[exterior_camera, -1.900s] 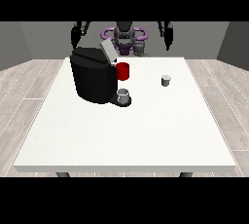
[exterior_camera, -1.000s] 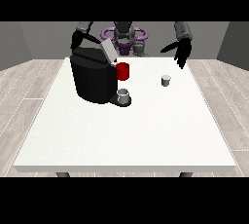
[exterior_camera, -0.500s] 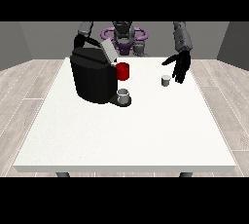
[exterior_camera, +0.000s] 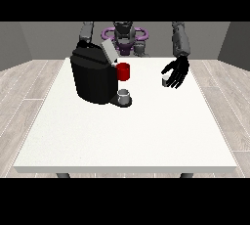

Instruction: Insert the coffee pod into the coffee machine and close the lid

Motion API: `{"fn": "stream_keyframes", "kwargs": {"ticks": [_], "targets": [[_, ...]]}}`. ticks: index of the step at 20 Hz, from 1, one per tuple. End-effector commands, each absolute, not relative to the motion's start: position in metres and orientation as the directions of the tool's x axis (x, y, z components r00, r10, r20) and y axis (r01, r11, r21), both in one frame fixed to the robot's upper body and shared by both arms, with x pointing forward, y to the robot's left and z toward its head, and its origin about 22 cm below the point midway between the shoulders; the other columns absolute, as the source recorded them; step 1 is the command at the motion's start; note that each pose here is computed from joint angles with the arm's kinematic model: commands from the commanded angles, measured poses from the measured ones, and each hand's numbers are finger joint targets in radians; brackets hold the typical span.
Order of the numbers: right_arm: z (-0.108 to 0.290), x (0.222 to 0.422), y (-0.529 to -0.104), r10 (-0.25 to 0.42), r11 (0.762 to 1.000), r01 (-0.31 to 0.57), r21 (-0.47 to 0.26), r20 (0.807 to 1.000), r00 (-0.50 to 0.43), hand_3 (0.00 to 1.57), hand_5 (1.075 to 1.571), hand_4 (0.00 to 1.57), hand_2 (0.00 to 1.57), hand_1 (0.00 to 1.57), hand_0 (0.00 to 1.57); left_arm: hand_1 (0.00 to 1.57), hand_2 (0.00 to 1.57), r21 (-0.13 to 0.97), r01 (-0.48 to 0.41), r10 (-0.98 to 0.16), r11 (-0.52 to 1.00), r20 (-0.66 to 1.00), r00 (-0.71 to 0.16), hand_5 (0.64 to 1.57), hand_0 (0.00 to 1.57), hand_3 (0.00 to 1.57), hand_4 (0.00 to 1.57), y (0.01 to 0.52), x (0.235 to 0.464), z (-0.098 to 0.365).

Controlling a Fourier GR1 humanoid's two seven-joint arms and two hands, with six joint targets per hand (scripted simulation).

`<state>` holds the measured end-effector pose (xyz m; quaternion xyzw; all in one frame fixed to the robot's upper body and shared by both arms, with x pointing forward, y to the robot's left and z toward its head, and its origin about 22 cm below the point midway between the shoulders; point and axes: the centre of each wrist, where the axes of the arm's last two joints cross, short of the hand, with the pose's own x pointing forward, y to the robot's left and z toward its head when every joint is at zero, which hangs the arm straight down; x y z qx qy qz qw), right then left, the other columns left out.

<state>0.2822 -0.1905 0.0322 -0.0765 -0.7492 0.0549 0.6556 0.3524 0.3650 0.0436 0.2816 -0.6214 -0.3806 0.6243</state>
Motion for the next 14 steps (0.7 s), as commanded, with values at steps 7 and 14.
{"fn": "stream_keyframes", "kwargs": {"ticks": [7, 14], "targets": [[0.032, 0.310, -0.195, 0.201, 0.979, 0.045, -0.197, 0.970, -0.139, 0.00, 1.571, 0.00, 0.00, 0.00, 0.00, 0.76, 0.95, 0.949, 0.123, -0.936, 0.291, 0.309, -0.168, 1.571, 0.76, 0.81, 0.34, 0.343, 0.373, 0.054], [0.025, 0.314, -0.197, 0.171, 0.985, 0.018, -0.170, 0.979, -0.111, 0.00, 1.571, 0.00, 0.00, 0.00, 0.00, 0.79, 0.96, 0.948, 0.248, -0.966, 0.199, 0.233, -0.116, 1.571, 0.79, 0.85, 0.39, 0.351, 0.375, 0.042]]}}
